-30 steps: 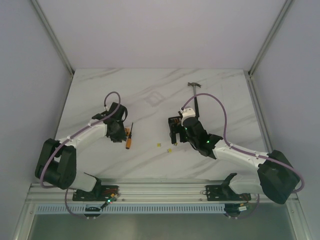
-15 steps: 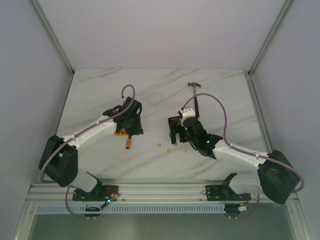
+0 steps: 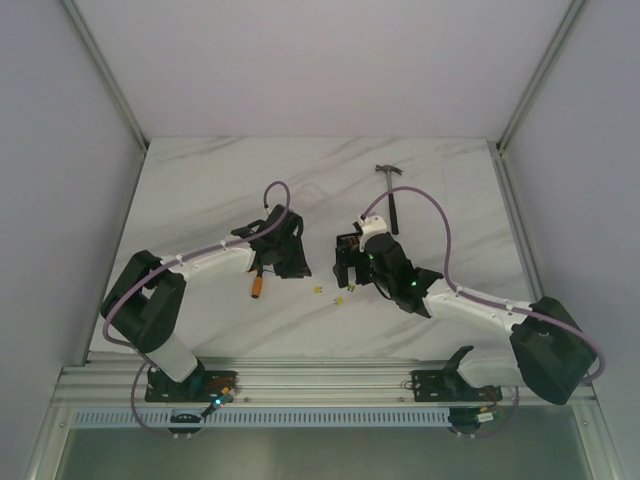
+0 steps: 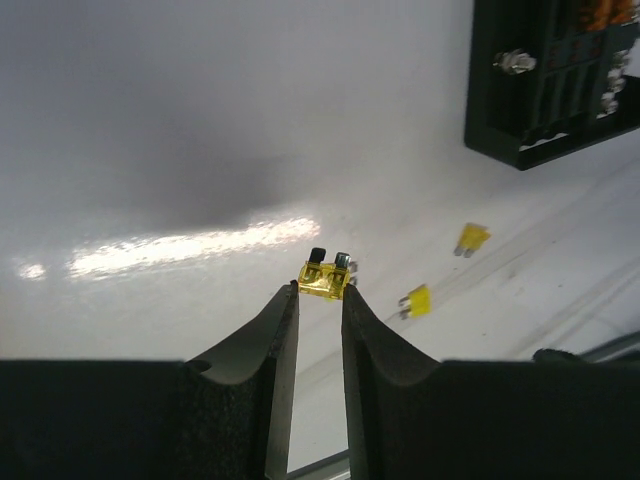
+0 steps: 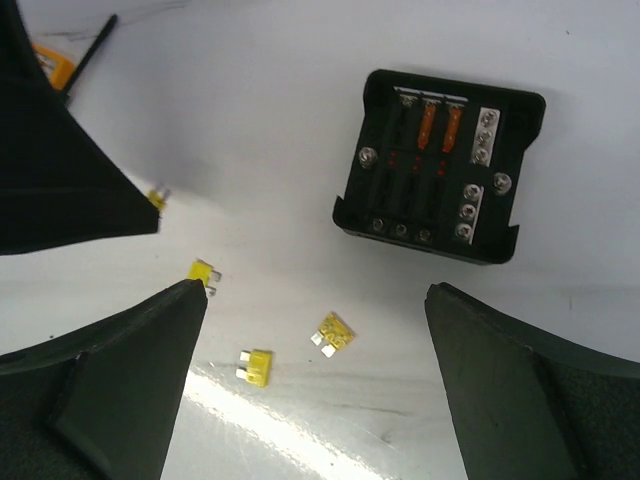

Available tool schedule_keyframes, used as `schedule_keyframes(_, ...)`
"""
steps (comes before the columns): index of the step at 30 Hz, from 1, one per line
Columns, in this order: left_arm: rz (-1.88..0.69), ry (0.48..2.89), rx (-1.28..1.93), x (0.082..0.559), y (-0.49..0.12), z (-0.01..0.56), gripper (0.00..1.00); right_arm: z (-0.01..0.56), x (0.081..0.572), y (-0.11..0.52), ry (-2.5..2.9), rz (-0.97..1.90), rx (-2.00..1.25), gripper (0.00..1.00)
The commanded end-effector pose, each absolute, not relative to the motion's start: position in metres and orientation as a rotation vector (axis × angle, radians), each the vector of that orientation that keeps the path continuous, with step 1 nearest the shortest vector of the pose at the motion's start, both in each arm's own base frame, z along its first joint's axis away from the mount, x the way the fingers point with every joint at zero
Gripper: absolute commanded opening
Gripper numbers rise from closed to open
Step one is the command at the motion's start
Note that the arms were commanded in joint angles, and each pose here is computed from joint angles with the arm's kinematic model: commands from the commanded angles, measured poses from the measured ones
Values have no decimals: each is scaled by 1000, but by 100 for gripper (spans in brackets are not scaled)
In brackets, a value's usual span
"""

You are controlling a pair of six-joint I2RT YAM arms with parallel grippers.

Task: Snap on the fuse box

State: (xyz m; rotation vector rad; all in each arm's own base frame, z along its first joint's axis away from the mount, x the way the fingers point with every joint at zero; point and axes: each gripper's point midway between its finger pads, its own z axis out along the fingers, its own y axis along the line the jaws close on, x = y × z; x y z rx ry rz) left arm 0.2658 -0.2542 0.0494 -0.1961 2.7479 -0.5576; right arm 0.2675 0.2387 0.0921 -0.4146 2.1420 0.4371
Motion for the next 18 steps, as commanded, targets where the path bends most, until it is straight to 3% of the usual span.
schedule_keyframes(1, -729, 2685, -279, 273, -276, 57, 28, 99, 270, 254, 2072, 546, -389, 98)
schedule_keyframes(7, -781, 2659, -297, 272, -280, 62, 28, 104, 272, 260, 2041, 604, -349, 97)
schedule_keyframes(18, -835, 2579, -268, 278, -284, 73, 27, 108, 273, 267, 1997, 707, -235, 86)
